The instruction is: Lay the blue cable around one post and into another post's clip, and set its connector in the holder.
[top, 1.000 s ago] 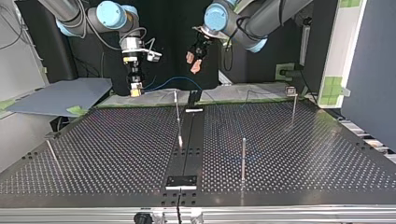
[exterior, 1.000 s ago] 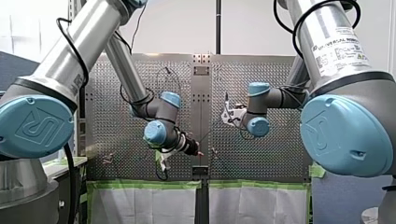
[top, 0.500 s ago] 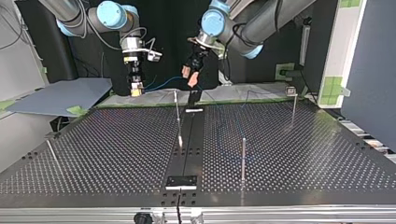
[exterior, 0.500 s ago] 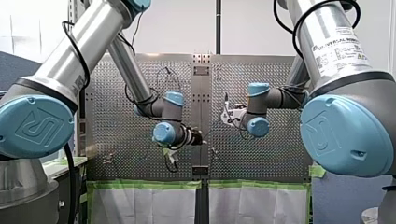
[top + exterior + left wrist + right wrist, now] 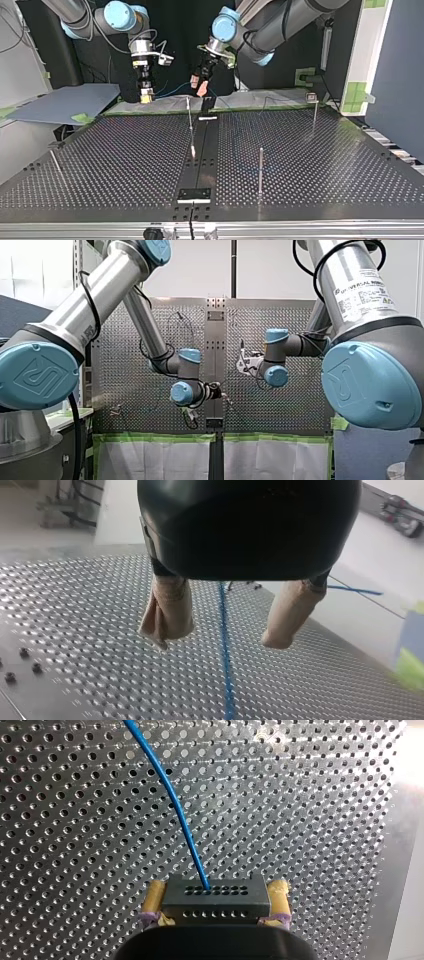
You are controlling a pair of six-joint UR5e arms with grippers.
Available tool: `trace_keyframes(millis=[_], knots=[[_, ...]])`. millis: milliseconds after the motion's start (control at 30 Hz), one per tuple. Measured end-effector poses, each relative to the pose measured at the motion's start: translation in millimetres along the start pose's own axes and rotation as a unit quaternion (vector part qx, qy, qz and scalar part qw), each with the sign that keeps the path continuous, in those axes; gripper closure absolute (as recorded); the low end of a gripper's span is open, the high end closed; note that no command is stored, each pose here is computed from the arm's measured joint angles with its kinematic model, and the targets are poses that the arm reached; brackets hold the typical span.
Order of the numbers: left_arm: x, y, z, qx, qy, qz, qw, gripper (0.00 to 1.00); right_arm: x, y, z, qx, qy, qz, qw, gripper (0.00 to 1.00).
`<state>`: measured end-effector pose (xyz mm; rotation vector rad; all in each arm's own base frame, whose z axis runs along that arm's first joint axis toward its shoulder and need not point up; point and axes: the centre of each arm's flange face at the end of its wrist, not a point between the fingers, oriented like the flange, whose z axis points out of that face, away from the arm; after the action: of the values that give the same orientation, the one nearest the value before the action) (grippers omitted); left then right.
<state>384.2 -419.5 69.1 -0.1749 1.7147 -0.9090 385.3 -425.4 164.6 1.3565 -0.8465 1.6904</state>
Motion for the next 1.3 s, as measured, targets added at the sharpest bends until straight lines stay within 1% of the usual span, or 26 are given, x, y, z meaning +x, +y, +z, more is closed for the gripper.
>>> trace_keyframes(millis=[200, 233, 267, 300, 333, 367, 500, 533, 600, 700, 733, 767, 900, 1000, 1133, 1300], knots=[[-13, -5.2, 17, 0.017, -0.033, -0.003, 0.9993, 0.0, 0, 1.0, 0.1, -0.001, -0.001, 0.0003, 1.0, 0.97], [-14, -5.4, 19, 0.017, -0.038, -0.002, 0.9991, 0.18, 0, 1.5, 0.2, -0.001, -0.001, 0.0003, 1.0, 0.97], [-16, -5.5, 20, 0.018, -0.043, 0.0, 0.9989, 0.46, 0, 2.0, 0.3, -0.002, -0.001, 0.0002, 1.0, 0.97], [-18, -5.3, 21, 0.017, -0.05, 0.003, 0.9986, 0.46, 0, 2.6, 0.4, -0.002, -0.001, 0.0001, 1.0, 0.97], [-19, -5.3, 22, 0.017, -0.055, 0.005, 0.9983, 0.62, -1, 2.9, 0.3, -0.003, -0.002, 0.0, 1.0, 0.97], [-20, -5.3, 23, 0.017, -0.061, 0.008, 0.998, 0.73, -1, 3.4, 0.3, -0.004, -0.002, 0.0, 1.0, 0.97], [-25, -5.1, 26, 0.013, -0.083, 0.02, 0.9962, 0.73, -1, 6.9, 0.5, -0.011, -0.004, -0.0005, 0.9999, 0.97], [-26, -4.9, 26, 0.012, -0.088, 0.023, 0.9958, 0.76, -2, 8.0, 0.5, -0.013, -0.005, -0.0005, 0.9999, 0.97], [-28, -4.4, 26, 0.009, -0.099, 0.03, 0.9946, 0.76, -2, 10.5, 0.5, -0.019, -0.006, -0.0007, 0.9998, 0.97], [-29, -4.7, 27, 0.008, -0.113, 0.04, 0.9928, 0.76, -5, 15.0, 0.0, -0.028, -0.012, -0.0013, 0.9995, 0.97], [-29, -5.2, 27, 0.009, -0.116, 0.044, 0.9923, 0.78, -6, 16.6, -0.2, -0.031, -0.014, -0.0017, 0.9994, 0.97], [-29, -5.8, 27, 0.008, -0.118, 0.047, 0.9919, 0.78, -8, 18.3, -0.6, -0.034, -0.017, -0.0021, 0.9993, 0.97], [-18, -3.4, 24, 0.001, -0.115, 0.066, 0.9912, 0.78, -23, 27.6, -2.9, -0.051, -0.031, -0.0033, 0.9982, 0.97], [-7, 1.1, 23, -0.002, -0.111, 0.079, 0.9907, 0.78, -33, 35.4, -3.4, -0.062, -0.036, -0.0035, 0.9974, 0.97], [5, 9.5, 22, -0.009, -0.111, 0.094, 0.9893, 0.78, -46, 46.8, -3.2, -0.076, -0.039, -0.0042, 0.9964, 0.97], [22, 27.0, 20, -0.029, -0.105, 0.108, 0.9881, 0.78, -65, 61.2, 2.4, -0.088, -0.035, -0.0036, 0.9955, 0.97]])
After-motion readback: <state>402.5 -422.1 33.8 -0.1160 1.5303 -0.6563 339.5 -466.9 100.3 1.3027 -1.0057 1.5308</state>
